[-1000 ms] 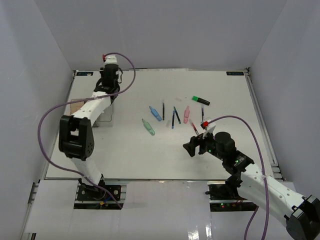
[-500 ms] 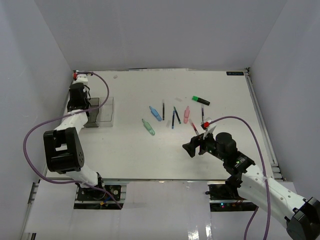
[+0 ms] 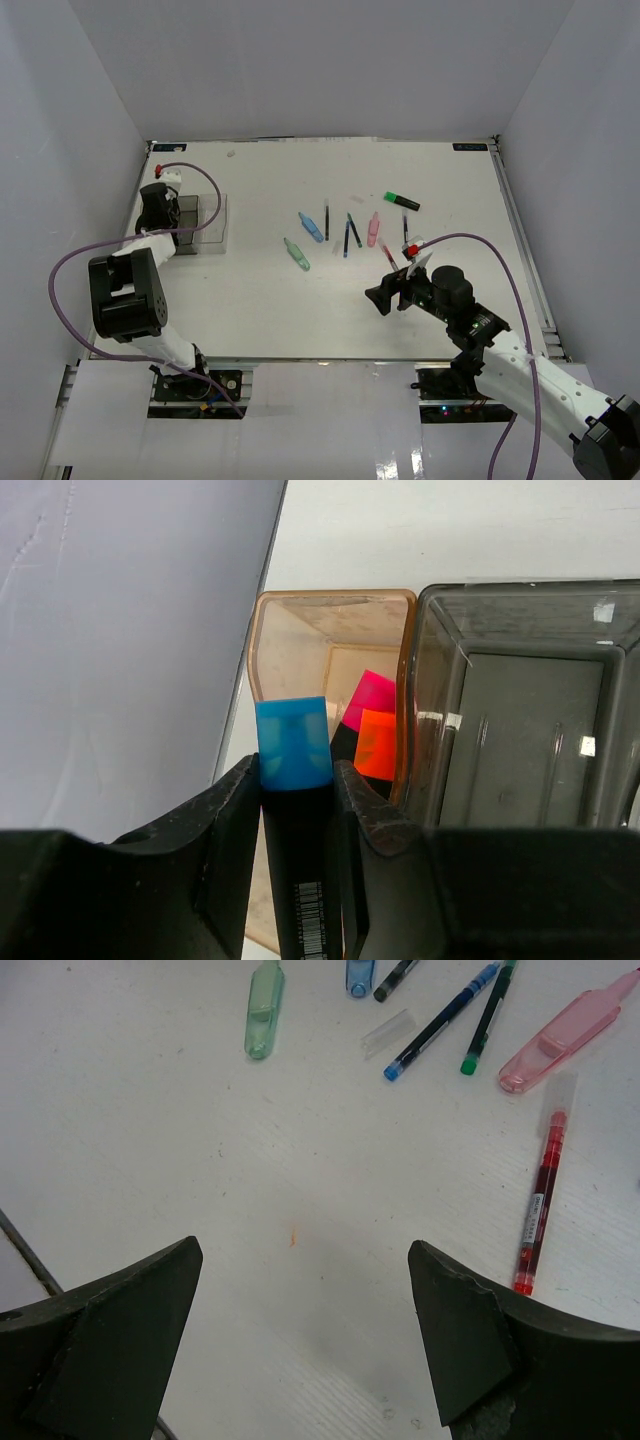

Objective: Sort the stationery into containers
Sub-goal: Place the pen in the storage box.

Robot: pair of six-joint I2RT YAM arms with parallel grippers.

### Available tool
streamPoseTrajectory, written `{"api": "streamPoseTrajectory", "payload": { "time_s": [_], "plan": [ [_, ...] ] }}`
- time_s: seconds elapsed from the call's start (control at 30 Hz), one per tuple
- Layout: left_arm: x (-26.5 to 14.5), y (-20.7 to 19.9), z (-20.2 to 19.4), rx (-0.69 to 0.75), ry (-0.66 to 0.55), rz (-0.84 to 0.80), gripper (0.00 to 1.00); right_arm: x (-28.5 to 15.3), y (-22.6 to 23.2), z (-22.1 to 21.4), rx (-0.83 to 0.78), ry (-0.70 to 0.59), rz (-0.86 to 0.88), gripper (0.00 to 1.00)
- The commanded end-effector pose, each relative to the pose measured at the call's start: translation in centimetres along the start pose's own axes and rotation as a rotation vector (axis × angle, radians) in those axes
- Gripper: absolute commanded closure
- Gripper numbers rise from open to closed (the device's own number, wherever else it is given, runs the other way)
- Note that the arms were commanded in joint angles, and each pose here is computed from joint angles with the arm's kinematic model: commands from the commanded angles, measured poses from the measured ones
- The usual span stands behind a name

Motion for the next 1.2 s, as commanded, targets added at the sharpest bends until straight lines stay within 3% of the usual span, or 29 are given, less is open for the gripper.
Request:
{"api": "streamPoseTrajectory", "payload": {
  "time_s": [0.0, 0.3, 0.53, 0.73, 0.8, 0.9, 0.97, 1.0, 1.17],
  "plan": [
    [0.5, 0.1, 1.3, 0.001, -0.07, -0.021, 0.57, 0.0, 0.2, 0.7, -0.019, -0.044, 0.015, 0.1],
    [1.4, 0.3, 2.4, 0.017, -0.1, -0.019, 0.5, 0.1, 0.1, 0.7, -0.021, -0.038, 0.013, 0.1],
    [1.0, 0.8, 4.1, -0.077, -0.128, -0.01, 0.28, 0.2, -0.1, 0.7, -0.023, -0.036, -0.005, 0.1],
    [-3.4, 1.7, 9.9, -0.442, -0.224, -0.096, 0.09, 0.7, -1.4, 2.5, 0.001, -0.018, -0.128, 0.1],
    [-5.3, 1.1, 11.1, -0.591, -0.239, -0.184, 0.02, 0.8, -1.8, 4.7, -0.005, -0.036, -0.164, 0.05],
    [-8.9, 0.6, 12.0, -0.708, -0.249, -0.303, 0.02, 1.4, -3.2, 8.0, -0.008, -0.051, -0.255, 0.03],
    [-10.9, 0.2, 10.9, -0.767, -0.201, -0.335, 0.02, 2.2, -5.1, 8.3, 0.013, 0.014, -0.314, 0.03],
    [-11.8, -0.5, 10.7, -0.776, -0.188, -0.399, 0.02, 2.4, -5.3, 10.6, 0.018, -0.016, -0.297, 0.03],
    [-14.7, -3.3, 7.5, -0.822, -0.103, -0.581, 0.02, 4.6, -12.1, 12.9, 0.009, 0.048, -0.406, 0.05]
  ]
}}
Point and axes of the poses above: each gripper's point midway between its finger pads, its own x axis out along the fingers, its own y axis along the line the jaws close on, z = x × y, the point moved 5 cm from there along -x, back along the fingers, and after that the axes turned 6 degrees about -x, right-handed, at the moved point
